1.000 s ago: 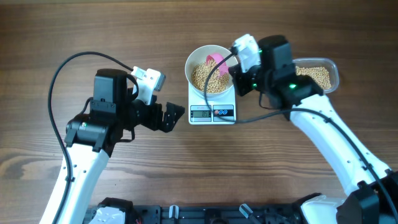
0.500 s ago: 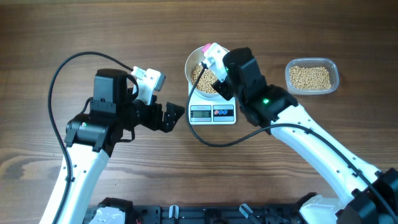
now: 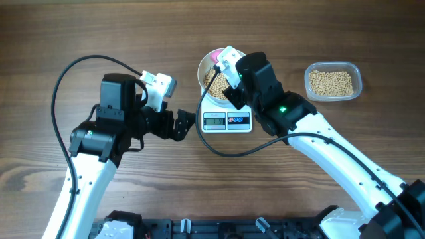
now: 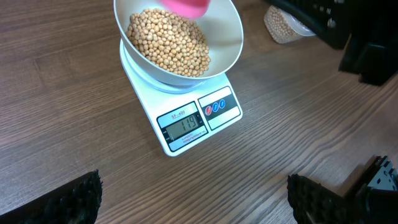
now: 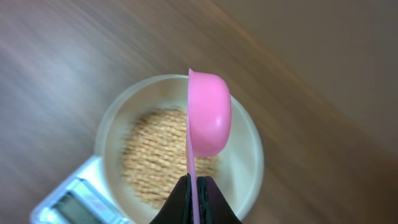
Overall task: Scoop item into bowl and weigh 150g on scale
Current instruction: 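Move the empty pink scoop right back to the soybean tub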
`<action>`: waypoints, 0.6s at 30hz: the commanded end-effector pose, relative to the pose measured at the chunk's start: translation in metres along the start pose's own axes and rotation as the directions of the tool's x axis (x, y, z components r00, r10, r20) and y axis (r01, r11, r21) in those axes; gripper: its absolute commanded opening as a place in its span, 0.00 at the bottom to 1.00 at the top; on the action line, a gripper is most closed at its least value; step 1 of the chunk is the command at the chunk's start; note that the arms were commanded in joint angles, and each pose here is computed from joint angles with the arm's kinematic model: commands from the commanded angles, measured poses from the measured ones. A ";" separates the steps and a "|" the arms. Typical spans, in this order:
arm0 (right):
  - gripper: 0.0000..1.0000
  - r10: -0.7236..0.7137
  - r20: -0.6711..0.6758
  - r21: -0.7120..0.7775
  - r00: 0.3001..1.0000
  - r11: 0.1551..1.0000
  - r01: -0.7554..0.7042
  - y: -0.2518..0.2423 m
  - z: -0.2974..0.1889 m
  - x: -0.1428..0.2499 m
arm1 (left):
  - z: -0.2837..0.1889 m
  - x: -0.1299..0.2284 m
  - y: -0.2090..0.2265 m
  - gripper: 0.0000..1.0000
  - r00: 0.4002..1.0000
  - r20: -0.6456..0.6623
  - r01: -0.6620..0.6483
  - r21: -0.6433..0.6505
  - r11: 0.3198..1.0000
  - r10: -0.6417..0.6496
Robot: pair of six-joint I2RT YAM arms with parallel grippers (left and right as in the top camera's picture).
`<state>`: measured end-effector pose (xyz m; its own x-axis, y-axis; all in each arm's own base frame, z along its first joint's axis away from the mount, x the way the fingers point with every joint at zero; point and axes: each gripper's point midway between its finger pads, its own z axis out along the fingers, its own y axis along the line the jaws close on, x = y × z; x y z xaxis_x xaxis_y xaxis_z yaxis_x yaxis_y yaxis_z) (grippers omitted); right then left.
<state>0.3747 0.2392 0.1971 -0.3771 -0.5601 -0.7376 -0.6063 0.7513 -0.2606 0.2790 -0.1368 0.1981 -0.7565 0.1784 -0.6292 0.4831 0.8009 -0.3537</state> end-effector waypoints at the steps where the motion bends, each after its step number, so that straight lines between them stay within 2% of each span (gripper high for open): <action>1: 0.04 0.208 0.087 -0.095 0.974 0.975 -0.199 -0.001 -0.020 -0.027 | 0.001 0.000 0.000 1.00 1.000 0.000 0.013 0.010 1.000 -0.013; 5: 0.04 0.320 0.160 -0.092 0.934 0.947 -0.309 -0.038 -0.044 -0.043 | 0.001 0.000 0.000 1.00 1.000 0.000 0.013 0.010 1.000 -0.013; 10: 0.04 0.496 0.251 -0.236 0.832 0.864 -0.444 -0.091 -0.088 -0.055 | 0.001 0.000 0.000 1.00 1.000 0.000 0.013 0.010 1.000 -0.013; 13: 0.04 0.608 0.241 -0.198 0.757 0.794 -0.575 -0.138 -0.101 -0.030 | 0.001 0.000 0.000 1.00 1.000 0.000 0.014 0.010 1.000 -0.014; 18: 0.04 0.702 0.194 -0.055 0.685 0.705 -0.707 -0.196 -0.114 0.033 | 0.001 0.000 0.000 1.00 1.000 0.000 0.013 0.010 1.000 -0.013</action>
<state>0.4060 0.0623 0.2966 -0.5149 0.1293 -0.8474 -0.2556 0.9205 0.2957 0.2789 -0.1368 0.1981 -0.7565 0.1784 -0.6292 0.4831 0.8009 -0.3537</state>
